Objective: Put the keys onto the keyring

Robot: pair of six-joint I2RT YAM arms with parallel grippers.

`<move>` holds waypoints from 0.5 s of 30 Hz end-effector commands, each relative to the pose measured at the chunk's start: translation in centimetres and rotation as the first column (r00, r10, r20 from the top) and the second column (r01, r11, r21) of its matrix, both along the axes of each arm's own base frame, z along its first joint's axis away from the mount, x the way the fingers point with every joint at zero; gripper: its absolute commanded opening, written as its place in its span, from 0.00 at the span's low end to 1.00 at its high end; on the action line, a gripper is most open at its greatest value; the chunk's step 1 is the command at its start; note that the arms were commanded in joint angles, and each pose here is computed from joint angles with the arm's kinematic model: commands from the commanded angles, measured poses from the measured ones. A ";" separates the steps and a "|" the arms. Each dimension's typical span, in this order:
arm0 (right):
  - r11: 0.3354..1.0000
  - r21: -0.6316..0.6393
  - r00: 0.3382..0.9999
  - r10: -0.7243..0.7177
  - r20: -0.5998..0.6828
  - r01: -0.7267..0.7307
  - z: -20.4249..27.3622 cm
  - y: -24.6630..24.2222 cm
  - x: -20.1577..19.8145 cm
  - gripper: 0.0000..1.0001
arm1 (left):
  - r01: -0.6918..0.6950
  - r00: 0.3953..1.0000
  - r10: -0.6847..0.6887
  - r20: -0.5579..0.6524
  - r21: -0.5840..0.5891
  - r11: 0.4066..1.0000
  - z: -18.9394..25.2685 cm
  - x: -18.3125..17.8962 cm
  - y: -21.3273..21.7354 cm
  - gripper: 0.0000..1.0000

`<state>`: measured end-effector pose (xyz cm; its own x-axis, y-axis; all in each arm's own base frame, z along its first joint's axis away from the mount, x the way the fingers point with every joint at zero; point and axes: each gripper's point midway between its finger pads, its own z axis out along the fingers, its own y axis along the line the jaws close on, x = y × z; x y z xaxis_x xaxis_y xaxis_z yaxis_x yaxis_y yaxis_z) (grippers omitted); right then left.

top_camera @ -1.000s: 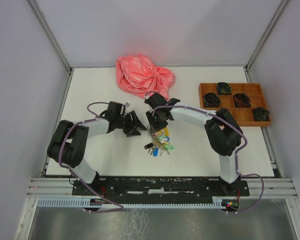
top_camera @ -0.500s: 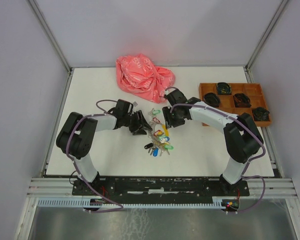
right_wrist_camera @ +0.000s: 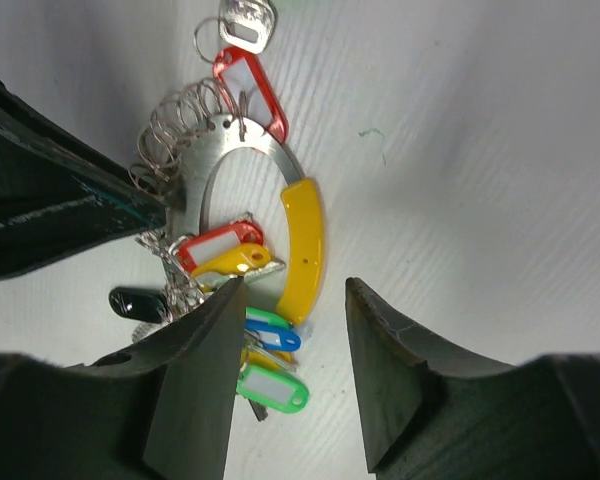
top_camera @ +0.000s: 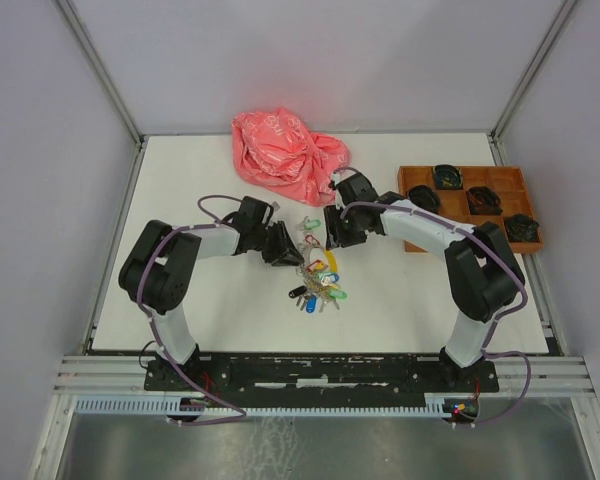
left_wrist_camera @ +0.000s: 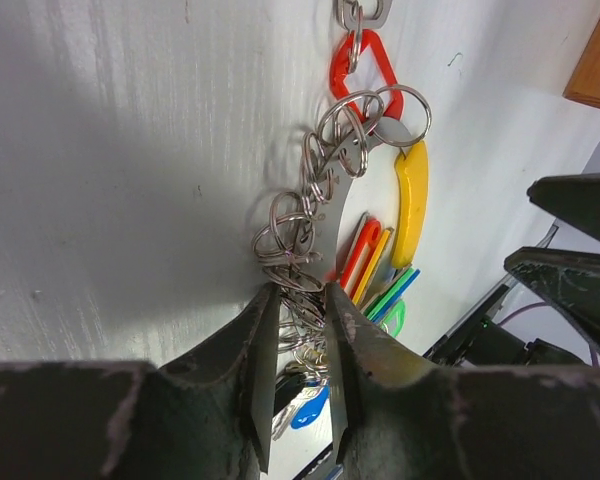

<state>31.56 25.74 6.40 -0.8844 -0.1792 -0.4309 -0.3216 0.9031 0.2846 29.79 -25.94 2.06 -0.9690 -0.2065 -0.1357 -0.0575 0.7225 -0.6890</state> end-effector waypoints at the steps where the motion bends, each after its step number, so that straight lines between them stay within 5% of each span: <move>1: 0.996 0.087 0.999 -0.005 0.053 0.000 1.7 2.4 2.4 0.53 | 0.028 0.998 -0.030 0.046 0.050 0.998 -0.5 0.7 0.2 0.29; 15: 0.998 0.061 1.000 0.018 -0.008 -0.018 -0.6 0.8 -0.6 0.51 | 0.166 0.975 -0.177 0.138 0.082 0.983 -0.1 2.3 -1.5 0.04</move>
